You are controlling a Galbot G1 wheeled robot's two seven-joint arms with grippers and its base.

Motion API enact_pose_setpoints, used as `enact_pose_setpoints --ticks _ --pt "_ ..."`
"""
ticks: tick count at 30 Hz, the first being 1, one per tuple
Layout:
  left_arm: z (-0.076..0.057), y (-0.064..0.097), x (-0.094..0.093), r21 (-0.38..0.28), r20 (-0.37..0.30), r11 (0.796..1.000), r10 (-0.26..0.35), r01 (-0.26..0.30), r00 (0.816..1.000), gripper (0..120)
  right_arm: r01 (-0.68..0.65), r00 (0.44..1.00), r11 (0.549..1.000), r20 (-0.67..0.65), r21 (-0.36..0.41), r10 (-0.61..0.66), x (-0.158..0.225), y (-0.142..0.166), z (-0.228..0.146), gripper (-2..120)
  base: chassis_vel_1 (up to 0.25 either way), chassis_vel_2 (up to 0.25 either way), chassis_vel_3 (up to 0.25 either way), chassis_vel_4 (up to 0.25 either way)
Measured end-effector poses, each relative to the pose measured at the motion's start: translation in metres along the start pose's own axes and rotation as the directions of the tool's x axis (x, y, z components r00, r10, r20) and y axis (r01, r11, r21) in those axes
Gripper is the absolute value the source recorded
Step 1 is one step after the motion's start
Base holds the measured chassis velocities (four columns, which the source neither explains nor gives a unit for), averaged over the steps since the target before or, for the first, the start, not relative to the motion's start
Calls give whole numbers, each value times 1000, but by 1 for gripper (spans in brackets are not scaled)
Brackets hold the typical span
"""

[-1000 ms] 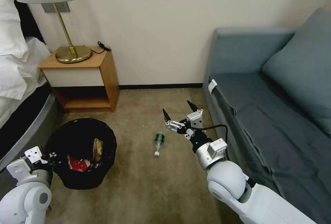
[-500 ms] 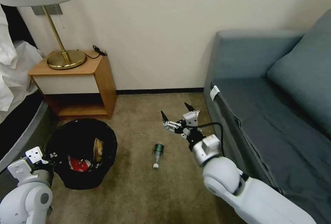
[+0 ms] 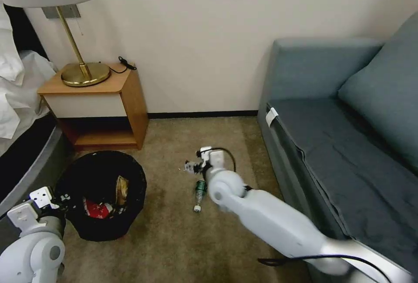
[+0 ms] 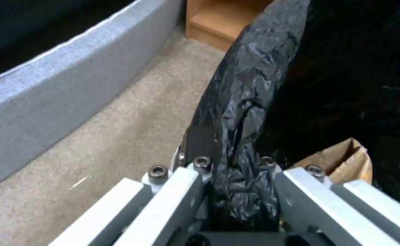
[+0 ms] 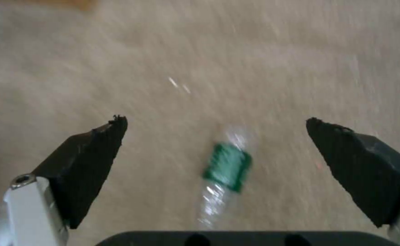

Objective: Pick up the trash bin, then pick up the garbage on the floor and place it into the trash bin.

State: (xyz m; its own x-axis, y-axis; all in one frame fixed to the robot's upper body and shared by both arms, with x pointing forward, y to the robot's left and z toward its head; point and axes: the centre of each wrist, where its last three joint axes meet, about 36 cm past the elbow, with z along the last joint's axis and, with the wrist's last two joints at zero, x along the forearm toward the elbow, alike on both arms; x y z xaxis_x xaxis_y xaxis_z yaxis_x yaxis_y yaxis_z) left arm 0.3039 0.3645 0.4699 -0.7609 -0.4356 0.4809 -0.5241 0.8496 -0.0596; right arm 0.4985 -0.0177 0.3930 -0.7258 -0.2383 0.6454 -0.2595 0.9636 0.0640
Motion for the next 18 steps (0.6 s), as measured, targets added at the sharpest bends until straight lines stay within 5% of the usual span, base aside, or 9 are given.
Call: enact_pose_setpoints --ticks 10,18 --pt "3 1 5 -6 -1 1000 -12 12 1000 3 -164 966 983 -187 88 178 -87 -7 69 100 0 0 0 0" --pt "5 3 7 -8 -2 1000 -24 24 1000 3 -135 970 986 -187 102 152 -104 8 80 100 0 0 0 0"
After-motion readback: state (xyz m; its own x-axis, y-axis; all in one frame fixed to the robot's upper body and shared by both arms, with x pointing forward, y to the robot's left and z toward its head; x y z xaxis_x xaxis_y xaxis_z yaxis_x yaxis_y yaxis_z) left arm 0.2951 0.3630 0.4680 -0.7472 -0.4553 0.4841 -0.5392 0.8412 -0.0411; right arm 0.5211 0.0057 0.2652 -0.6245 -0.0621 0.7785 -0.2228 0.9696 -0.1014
